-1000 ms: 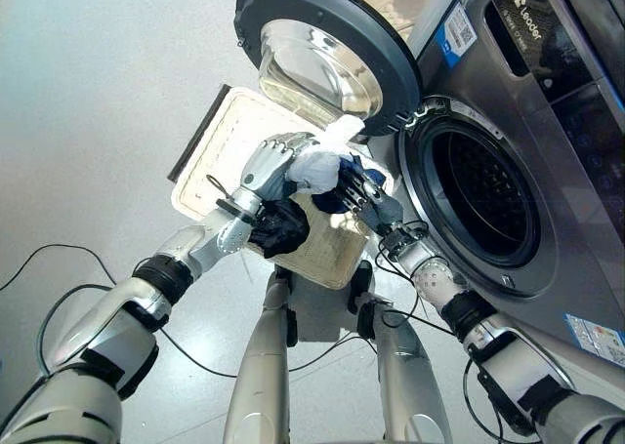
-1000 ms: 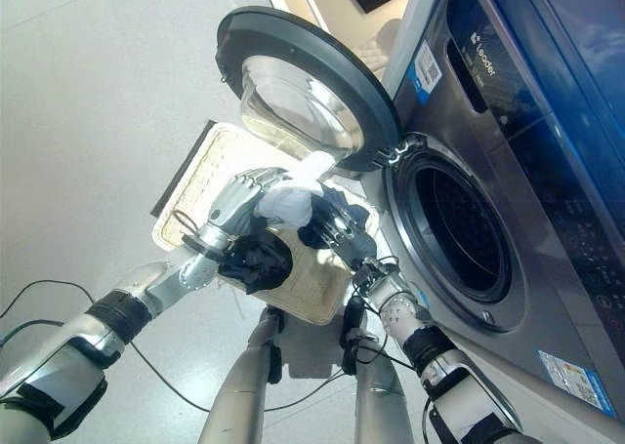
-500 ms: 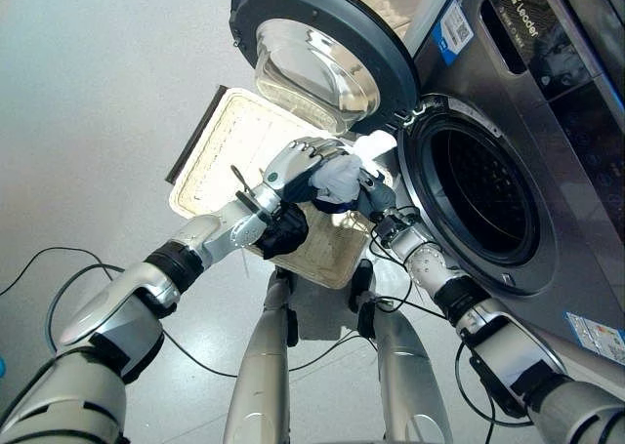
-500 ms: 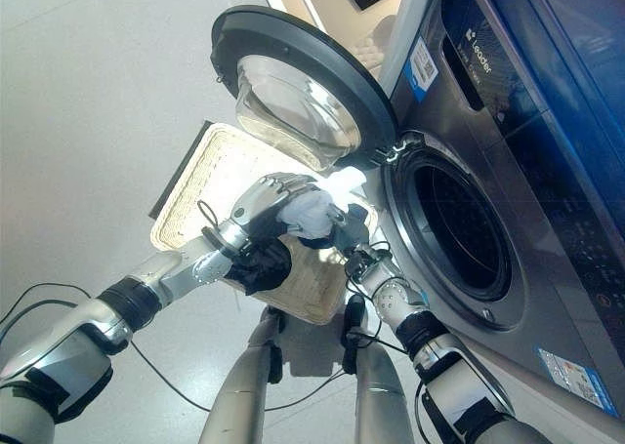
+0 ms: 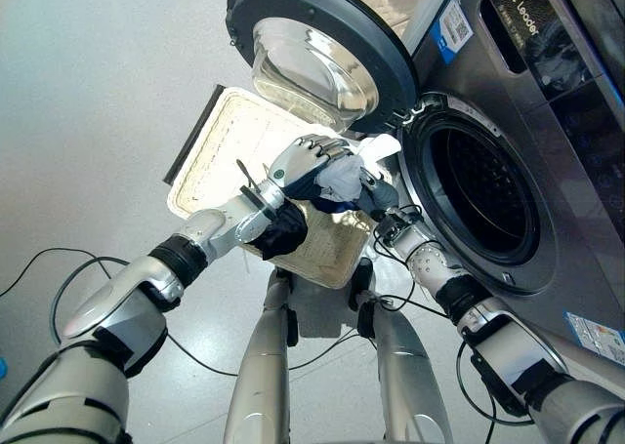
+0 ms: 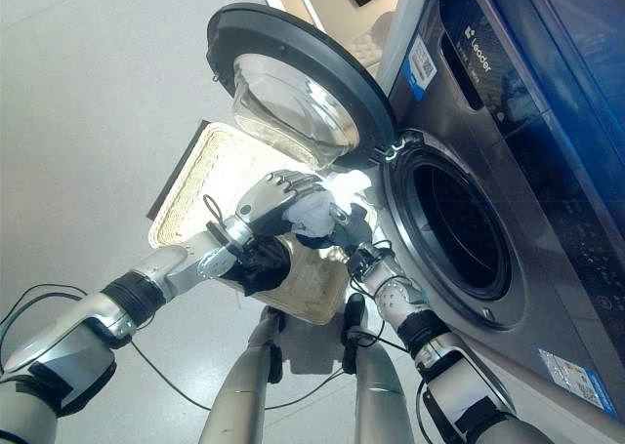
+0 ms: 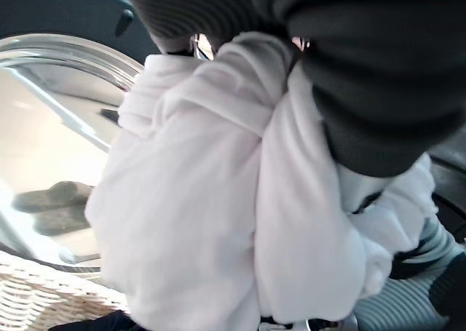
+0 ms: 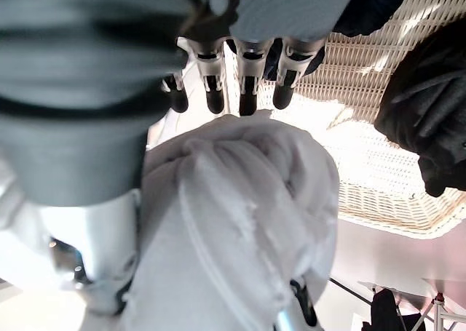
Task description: Put the clothes into the washing machine.
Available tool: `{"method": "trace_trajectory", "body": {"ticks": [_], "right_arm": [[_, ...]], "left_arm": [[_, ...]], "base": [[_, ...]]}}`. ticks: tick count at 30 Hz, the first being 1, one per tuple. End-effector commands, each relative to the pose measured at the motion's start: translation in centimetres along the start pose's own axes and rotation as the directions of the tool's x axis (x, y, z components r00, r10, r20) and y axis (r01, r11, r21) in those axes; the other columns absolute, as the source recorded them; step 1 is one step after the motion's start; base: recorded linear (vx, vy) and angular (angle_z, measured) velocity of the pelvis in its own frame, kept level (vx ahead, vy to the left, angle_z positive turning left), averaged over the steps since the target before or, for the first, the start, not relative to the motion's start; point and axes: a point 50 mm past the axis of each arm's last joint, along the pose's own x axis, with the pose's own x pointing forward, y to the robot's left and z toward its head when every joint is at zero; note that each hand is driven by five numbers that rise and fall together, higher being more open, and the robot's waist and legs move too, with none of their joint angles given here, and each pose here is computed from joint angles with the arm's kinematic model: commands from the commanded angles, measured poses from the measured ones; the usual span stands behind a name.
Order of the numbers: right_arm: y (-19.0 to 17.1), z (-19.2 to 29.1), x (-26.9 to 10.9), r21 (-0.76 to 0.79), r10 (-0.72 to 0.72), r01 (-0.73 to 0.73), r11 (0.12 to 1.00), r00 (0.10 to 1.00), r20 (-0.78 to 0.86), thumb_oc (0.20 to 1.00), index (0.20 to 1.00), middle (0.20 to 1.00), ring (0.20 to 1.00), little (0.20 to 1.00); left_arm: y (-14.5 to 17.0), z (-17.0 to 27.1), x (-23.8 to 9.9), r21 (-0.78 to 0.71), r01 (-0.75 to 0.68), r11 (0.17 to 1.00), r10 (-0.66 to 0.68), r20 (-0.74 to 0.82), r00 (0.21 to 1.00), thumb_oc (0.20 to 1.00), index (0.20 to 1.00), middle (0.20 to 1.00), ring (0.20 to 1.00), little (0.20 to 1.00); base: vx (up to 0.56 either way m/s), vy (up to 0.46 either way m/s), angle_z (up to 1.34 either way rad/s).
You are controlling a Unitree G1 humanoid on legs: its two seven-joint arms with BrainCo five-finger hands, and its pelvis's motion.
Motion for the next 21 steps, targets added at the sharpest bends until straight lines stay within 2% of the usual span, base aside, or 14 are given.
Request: {"method": "trace_trajectory", "body": {"ticks": [1, 12, 16, 21], "right_arm": [[4.3, 0.8, 2.2, -0.16, 0.198, -0.201, 0.966, 0.979, -0.039, 1.0, 1.0, 1.0, 1.0, 1.0], [4.0, 0.4, 2.2, -0.133, 0.25, -0.26, 0.956, 0.964, -0.089, 1.0, 1.0, 1.0, 1.0, 1.0], [4.0, 0.2, 2.3, -0.229, 0.274, -0.308, 0.923, 0.947, -0.17, 1.0, 1.0, 1.0, 1.0, 1.0], [3.2, 0.0, 2.1, -0.265, 0.251, -0.311, 0.913, 0.938, -0.237, 1.0, 1.0, 1.0, 1.0, 1.0]], "left_arm": [[0.7, 3.1, 3.9, -0.048, -0.075, 0.996, 0.08, 0.102, 0.992, 0.2, 0.2, 0.2, 0.2, 0.2], [0.2, 2.6, 4.2, -0.003, -0.013, 1.0, 0.013, 0.079, 0.997, 0.2, 0.2, 0.2, 0.2, 0.2], [0.2, 2.6, 4.6, 0.064, 0.011, 0.998, -0.019, 0.117, 0.993, 0.2, 0.2, 0.2, 0.2, 0.2], [0.1, 2.9, 4.7, 0.081, 0.017, 0.997, -0.03, 0.152, 0.988, 0.2, 0.2, 0.2, 0.2, 0.2]], "base": [[0.0, 0.0, 0.0], [0.0, -0.003, 0.0], [0.0, 0.0, 0.0], [0.0, 0.0, 0.0]]}}
